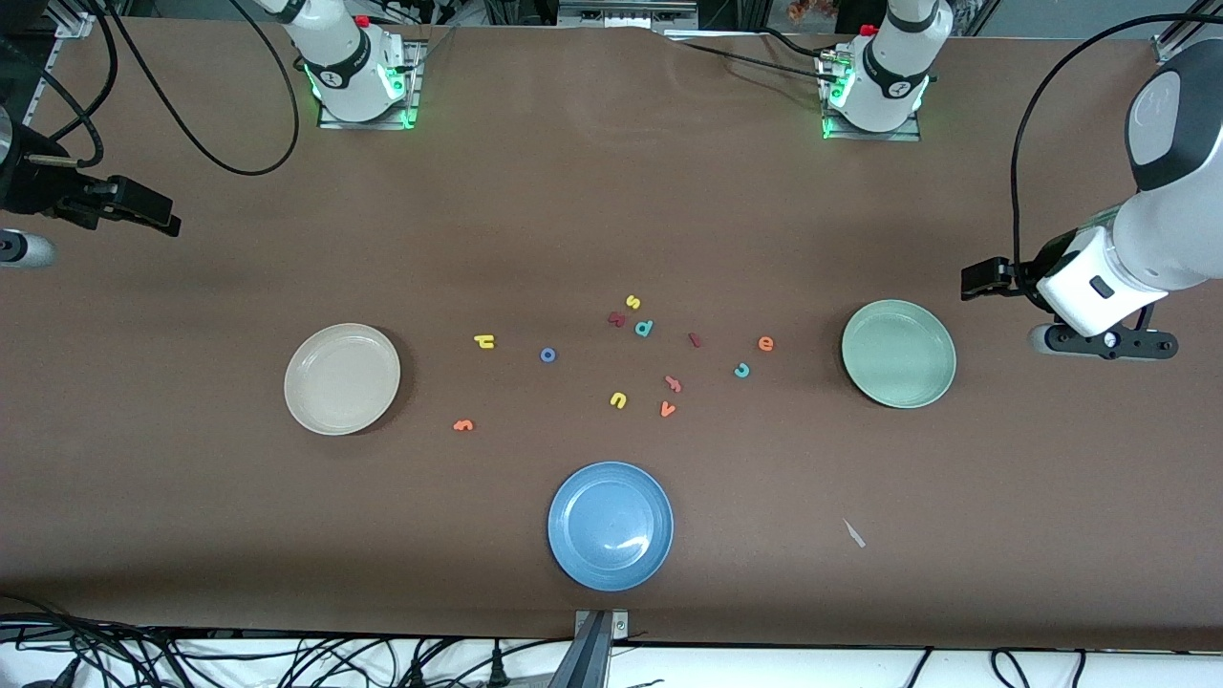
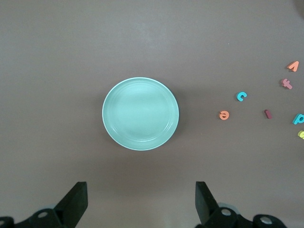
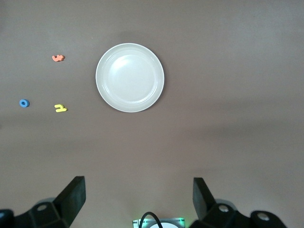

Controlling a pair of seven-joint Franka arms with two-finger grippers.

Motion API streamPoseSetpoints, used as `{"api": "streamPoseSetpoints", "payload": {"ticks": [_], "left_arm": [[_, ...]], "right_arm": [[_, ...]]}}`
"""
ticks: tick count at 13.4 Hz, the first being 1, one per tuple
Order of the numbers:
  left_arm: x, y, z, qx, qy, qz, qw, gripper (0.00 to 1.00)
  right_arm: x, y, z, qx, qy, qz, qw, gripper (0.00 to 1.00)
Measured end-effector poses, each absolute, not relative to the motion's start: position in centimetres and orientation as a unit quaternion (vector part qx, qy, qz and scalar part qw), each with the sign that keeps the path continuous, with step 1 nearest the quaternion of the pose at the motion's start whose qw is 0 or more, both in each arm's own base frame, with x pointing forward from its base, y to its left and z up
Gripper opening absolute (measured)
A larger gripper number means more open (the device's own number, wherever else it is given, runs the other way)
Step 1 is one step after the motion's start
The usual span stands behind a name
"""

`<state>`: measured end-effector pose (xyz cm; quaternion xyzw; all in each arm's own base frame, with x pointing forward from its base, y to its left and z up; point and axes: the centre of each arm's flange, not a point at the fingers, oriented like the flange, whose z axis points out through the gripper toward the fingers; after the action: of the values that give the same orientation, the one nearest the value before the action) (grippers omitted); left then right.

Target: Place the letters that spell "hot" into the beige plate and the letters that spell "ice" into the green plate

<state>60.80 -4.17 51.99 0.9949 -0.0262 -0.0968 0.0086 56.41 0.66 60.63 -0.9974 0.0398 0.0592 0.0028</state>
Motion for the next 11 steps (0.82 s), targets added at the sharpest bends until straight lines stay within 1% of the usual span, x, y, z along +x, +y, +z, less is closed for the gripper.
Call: {"api": "streamPoseSetpoints", "payload": {"ticks": [5,11], "left_arm": [[61.0,-2.3,51.5,0.994,-0.047,-0.098,0.013,1.0],[61.1,-2.5,50.7,0.993,-0.05,-0.105,0.013,1.0]], "right_arm": [[56.4,0.7,60.5,-0.997,0.039,0.061,0.003,1.0],[56.5,0.6,60.4,-0.997,0.042,0.061,0.003,1.0]]}}
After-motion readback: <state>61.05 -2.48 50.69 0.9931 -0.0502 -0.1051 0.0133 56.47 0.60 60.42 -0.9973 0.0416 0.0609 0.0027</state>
